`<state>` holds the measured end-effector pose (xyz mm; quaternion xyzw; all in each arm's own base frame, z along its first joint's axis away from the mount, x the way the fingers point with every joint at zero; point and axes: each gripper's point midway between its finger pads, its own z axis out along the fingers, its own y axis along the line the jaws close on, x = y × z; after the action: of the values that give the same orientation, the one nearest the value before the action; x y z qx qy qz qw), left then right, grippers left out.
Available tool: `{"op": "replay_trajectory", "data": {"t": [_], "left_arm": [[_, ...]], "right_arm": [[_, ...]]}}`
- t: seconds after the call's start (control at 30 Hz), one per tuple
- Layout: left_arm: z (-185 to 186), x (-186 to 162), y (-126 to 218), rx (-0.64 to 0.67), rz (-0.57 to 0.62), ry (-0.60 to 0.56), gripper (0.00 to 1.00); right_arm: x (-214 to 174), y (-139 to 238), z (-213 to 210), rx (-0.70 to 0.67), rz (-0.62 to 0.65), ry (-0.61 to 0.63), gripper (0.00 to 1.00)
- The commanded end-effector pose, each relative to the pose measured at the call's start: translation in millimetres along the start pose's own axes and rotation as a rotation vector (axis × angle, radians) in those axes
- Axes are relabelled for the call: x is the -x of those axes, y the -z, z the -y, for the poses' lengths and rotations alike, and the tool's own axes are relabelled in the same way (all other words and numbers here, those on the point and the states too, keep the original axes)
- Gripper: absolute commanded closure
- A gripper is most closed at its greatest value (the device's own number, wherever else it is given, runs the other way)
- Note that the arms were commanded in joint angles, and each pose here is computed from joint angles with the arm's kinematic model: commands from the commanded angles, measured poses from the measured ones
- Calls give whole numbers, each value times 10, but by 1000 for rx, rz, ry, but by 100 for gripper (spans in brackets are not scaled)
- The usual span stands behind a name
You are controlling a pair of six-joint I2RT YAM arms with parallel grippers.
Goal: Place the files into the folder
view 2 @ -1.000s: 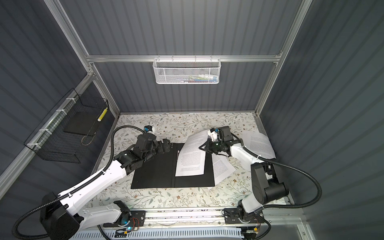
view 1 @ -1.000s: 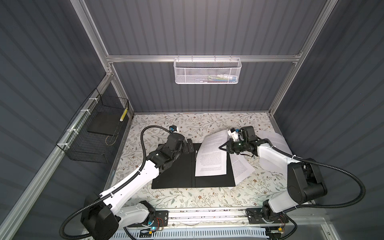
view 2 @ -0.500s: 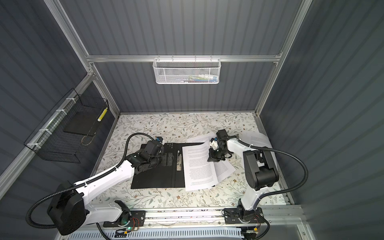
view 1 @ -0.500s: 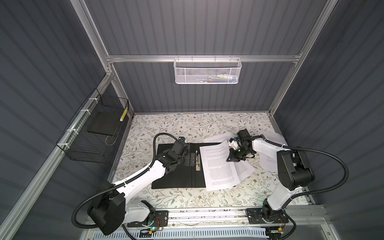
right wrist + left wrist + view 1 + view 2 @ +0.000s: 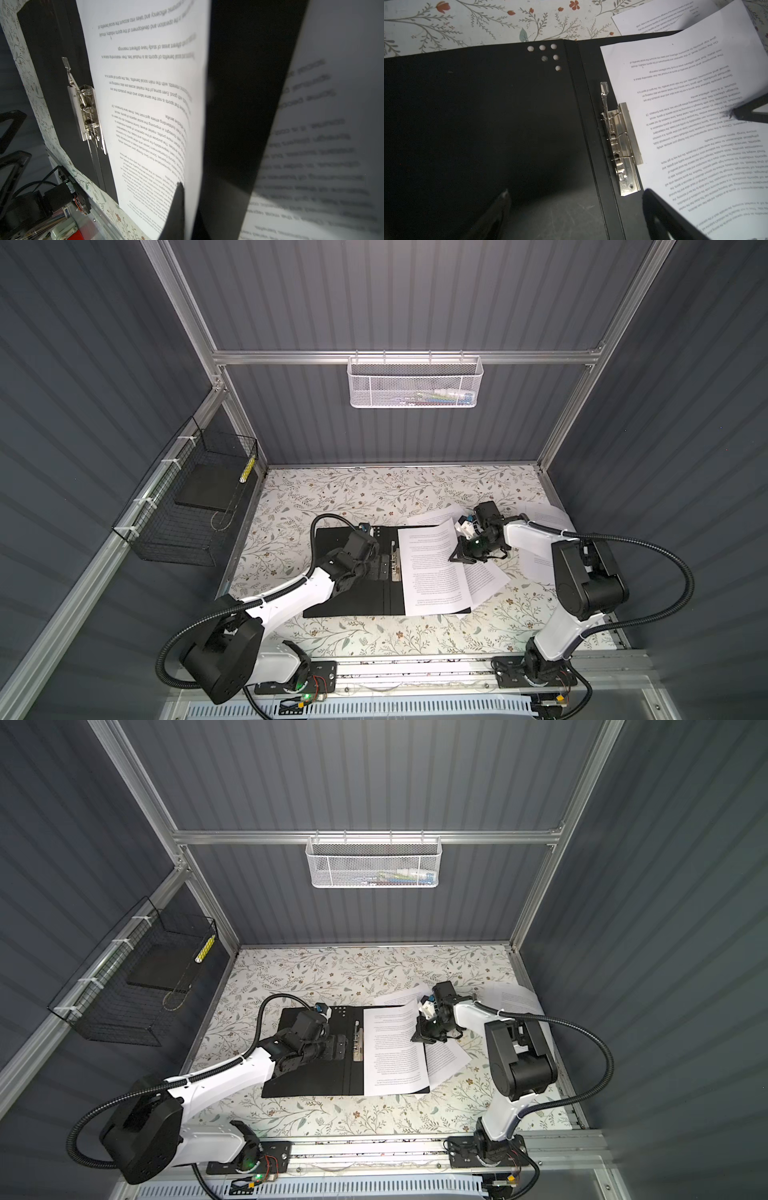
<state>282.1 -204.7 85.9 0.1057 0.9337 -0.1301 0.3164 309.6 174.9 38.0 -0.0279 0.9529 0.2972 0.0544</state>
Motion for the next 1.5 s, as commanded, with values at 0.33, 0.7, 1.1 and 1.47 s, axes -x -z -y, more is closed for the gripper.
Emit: {"op": "replay_trajectory", "data": {"t": [0.33, 0.7, 1.1, 1.47], "left_arm": [[-89, -209, -333, 27, -54, -11, 0], [-137, -279, -430, 41, -79, 2, 0], [-153, -281, -427, 38, -75, 10, 0], [-135, -283, -447, 29, -80, 13, 0]], "right_arm": [[-12, -36, -200, 140, 15, -32, 100], [12, 243, -361, 159, 140, 61, 100], [55, 66, -290, 162, 94, 17, 100], [71, -10, -250, 154, 76, 21, 100]]}}
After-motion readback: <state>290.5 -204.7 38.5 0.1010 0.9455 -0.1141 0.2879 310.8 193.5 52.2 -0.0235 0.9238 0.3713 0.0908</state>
